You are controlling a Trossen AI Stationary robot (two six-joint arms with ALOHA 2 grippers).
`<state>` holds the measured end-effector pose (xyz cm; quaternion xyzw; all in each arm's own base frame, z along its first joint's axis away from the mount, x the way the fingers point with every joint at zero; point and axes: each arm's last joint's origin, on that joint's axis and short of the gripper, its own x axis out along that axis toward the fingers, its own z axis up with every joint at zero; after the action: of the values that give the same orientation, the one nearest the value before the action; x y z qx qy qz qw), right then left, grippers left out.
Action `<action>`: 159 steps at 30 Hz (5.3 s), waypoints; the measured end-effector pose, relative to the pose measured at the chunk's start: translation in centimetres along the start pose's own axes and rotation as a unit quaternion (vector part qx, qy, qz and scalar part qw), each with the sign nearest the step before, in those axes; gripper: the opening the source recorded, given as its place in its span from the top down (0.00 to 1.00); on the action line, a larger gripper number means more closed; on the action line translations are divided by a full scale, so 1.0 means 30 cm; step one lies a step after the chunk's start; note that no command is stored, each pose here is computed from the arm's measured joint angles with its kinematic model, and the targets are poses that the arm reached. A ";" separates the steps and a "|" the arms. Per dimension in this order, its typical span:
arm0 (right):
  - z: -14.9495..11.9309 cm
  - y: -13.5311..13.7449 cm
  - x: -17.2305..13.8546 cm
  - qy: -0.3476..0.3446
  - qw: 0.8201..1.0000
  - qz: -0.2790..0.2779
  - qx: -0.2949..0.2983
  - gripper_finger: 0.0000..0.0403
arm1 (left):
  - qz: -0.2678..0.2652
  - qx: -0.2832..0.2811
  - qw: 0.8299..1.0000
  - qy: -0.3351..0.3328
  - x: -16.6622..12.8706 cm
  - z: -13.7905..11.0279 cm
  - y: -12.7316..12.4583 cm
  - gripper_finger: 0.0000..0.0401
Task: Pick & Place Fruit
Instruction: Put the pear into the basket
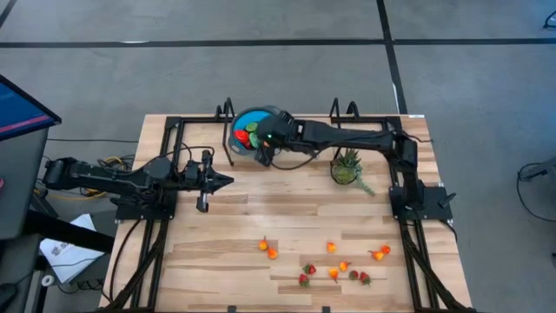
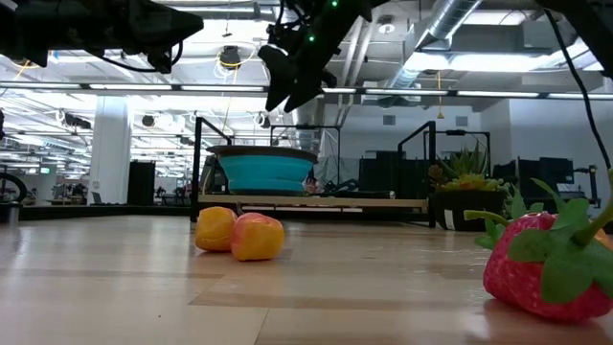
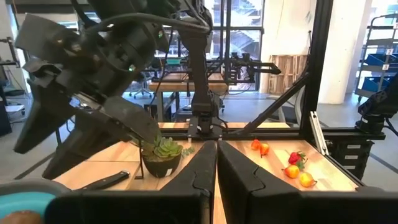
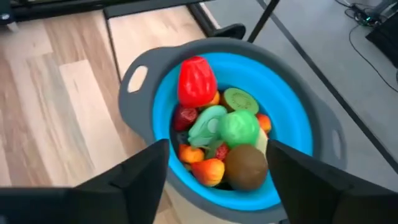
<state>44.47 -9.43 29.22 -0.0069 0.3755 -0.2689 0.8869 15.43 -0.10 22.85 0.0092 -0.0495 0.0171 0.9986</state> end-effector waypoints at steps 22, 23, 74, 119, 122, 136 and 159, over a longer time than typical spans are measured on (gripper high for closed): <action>-0.103 0.120 0.074 -0.036 0.998 0.050 -0.028 0.96 | 0.000 0.000 1.000 0.000 0.000 0.000 0.000 0.98; -0.110 0.123 0.081 -0.042 0.997 0.058 -0.028 0.95 | 0.000 0.000 1.000 0.000 0.000 0.000 0.000 0.98; -0.355 0.030 -0.091 -0.248 0.946 0.210 -0.011 1.00 | 0.000 -0.002 1.000 -0.001 0.000 0.001 0.000 0.98; -0.609 -0.036 -0.578 -0.247 0.938 0.231 -0.070 1.00 | 0.040 0.000 0.999 -0.004 0.000 0.003 0.008 0.98; -0.604 -0.027 -0.588 -0.263 0.933 0.232 -0.079 1.00 | 0.041 0.000 0.999 -0.004 0.000 0.003 0.008 0.98; -0.589 0.018 -0.509 -0.257 0.938 0.215 -0.086 1.00 | 0.041 -0.002 0.999 -0.004 0.000 0.003 0.008 0.98; -0.620 0.030 -0.486 -0.210 0.946 0.218 -0.112 1.00 | 0.040 0.004 0.999 -0.003 0.000 0.003 0.008 0.98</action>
<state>24.07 1.91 25.34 -0.0805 0.2003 -0.0179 0.9763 15.41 0.13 22.93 0.0108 -0.0531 0.0574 0.9969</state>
